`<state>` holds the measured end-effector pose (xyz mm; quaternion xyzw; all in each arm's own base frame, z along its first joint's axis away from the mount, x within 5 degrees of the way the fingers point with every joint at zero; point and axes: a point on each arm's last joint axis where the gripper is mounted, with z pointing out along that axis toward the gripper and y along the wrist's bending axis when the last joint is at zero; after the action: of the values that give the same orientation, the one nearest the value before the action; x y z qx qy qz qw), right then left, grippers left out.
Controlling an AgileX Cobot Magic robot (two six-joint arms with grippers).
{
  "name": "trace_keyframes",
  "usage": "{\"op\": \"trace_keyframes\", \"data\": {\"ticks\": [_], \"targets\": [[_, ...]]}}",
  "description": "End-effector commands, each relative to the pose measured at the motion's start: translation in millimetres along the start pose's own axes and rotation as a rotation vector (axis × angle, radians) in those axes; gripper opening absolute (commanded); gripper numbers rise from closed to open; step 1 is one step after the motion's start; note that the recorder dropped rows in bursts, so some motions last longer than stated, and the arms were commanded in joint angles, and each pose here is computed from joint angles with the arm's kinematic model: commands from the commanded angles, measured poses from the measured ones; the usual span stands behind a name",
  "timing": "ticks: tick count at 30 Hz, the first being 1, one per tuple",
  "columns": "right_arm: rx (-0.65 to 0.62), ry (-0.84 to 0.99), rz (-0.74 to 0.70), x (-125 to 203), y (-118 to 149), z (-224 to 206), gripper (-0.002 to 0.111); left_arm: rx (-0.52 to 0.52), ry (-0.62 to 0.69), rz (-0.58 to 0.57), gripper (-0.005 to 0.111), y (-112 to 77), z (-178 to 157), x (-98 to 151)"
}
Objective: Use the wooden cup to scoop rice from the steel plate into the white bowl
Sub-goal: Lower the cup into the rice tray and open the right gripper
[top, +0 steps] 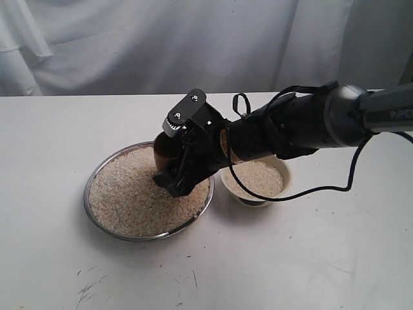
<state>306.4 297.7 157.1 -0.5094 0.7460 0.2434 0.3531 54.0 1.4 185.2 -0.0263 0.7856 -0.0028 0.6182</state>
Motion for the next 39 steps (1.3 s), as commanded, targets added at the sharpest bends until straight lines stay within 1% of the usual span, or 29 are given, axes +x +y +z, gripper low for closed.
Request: {"op": "trace_keyframes", "data": {"ticks": [1, 5, 10, 12, 17, 20, 29, 35, 39], "targets": [[0.007, -0.017, 0.057, 1.3, -1.5, 5.1, 0.0, -0.001, -0.006, -0.002, 0.0, 0.1, 0.2, 0.8], [0.002, -0.007, 0.041, 5.0, -1.5, 8.4, 0.001, -0.001, -0.006, -0.002, 0.0, 0.1, 0.2, 0.8], [-0.012, -0.012, 0.018, 4.5, -0.2, 8.4, 0.014, -0.001, -0.006, -0.002, 0.0, 0.1, 0.2, 0.8], [-0.011, -0.016, 0.025, 4.2, -0.3, 8.4, 0.016, -0.001, -0.006, -0.002, 0.0, 0.1, 0.2, 0.8], [-0.019, -0.037, 0.014, 2.0, 1.1, 8.6, 0.016, -0.001, -0.006, -0.002, 0.0, 0.1, 0.2, 0.8], [-0.011, -0.059, 0.033, -0.3, 0.2, 8.5, 0.016, -0.001, -0.006, -0.002, 0.0, 0.1, 0.2, 0.8], [-0.012, -0.057, 0.018, 0.5, 0.2, 9.2, 0.017, -0.001, -0.006, -0.002, 0.0, 0.1, 0.2, 0.8], [-0.053, -0.04, 0.013, 10.5, 2.6, 19.1, 0.029, -0.001, -0.006, -0.002, 0.0, 0.1, 0.2, 0.8], [-0.077, -0.057, -0.015, 8.5, 4.5, 19.3, 0.041, -0.001, -0.006, -0.002, 0.0, 0.1, 0.2, 0.8]]}}
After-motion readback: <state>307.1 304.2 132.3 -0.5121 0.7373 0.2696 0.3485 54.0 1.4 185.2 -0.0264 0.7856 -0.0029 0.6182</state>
